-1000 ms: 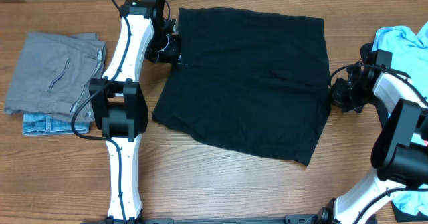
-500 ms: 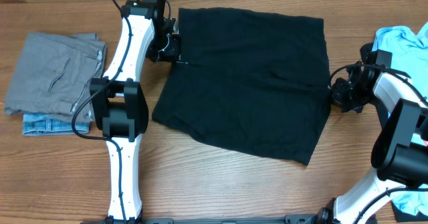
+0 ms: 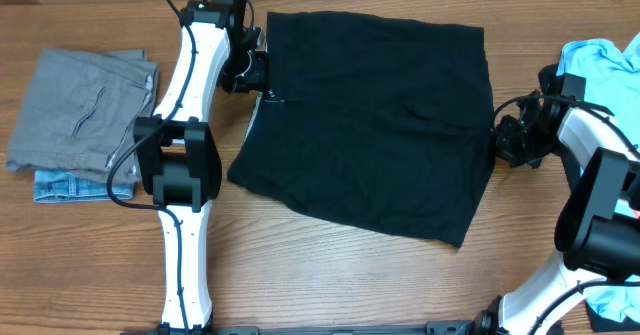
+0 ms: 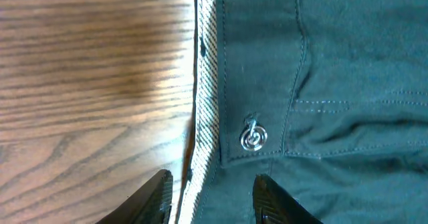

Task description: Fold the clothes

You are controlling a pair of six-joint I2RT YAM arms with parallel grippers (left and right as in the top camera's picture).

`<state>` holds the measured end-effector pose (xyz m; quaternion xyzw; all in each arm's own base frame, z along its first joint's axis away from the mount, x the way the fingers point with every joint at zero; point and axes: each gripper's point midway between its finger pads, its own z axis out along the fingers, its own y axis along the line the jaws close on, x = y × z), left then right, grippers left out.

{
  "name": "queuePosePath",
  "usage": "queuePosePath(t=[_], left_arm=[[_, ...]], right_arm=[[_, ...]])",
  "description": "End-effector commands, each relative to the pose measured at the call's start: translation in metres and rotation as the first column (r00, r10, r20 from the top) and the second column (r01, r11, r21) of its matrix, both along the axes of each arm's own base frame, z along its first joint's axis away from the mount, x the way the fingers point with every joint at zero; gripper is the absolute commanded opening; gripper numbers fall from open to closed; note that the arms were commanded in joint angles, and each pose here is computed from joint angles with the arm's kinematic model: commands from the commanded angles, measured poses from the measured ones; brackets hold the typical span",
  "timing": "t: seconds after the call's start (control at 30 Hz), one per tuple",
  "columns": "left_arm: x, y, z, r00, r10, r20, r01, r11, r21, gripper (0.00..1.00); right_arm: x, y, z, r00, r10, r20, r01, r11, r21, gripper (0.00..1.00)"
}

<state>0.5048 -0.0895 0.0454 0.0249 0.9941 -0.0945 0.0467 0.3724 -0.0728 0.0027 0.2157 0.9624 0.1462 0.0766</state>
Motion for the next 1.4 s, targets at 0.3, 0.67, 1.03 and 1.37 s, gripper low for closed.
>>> queuePosePath(t=[0.3, 0.67, 1.03, 1.37], left_arm=[[0.021, -0.035, 0.063, 0.992, -0.008, 0.128, 0.036, 0.975, -0.217, 0.41], [0.027, -0.038, 0.061, 0.990, 0.023, 0.141, 0.009, 0.975, -0.224, 0.48], [0.038, -0.051, 0.033, 0.986, 0.057, 0.156, -0.019, 0.972, -0.236, 0.47], [0.030, -0.038, -0.009, 0.990, 0.085, 0.110, -0.066, 0.984, -0.165, 0.47]], right_arm=[[0.011, -0.033, 0.021, 0.996, -0.084, -0.013, 0.083, 0.994, -0.072, 1.00], [0.009, -0.054, 0.057, 0.999, -0.051, -0.011, 0.050, 0.996, -0.074, 1.00], [0.050, -0.004, 0.084, 0.927, 0.221, 0.302, -0.256, 0.963, 0.083, 0.64], [0.054, 0.011, 0.062, 0.926, 0.256, 0.278, -0.293, 0.951, 0.100, 0.08]])
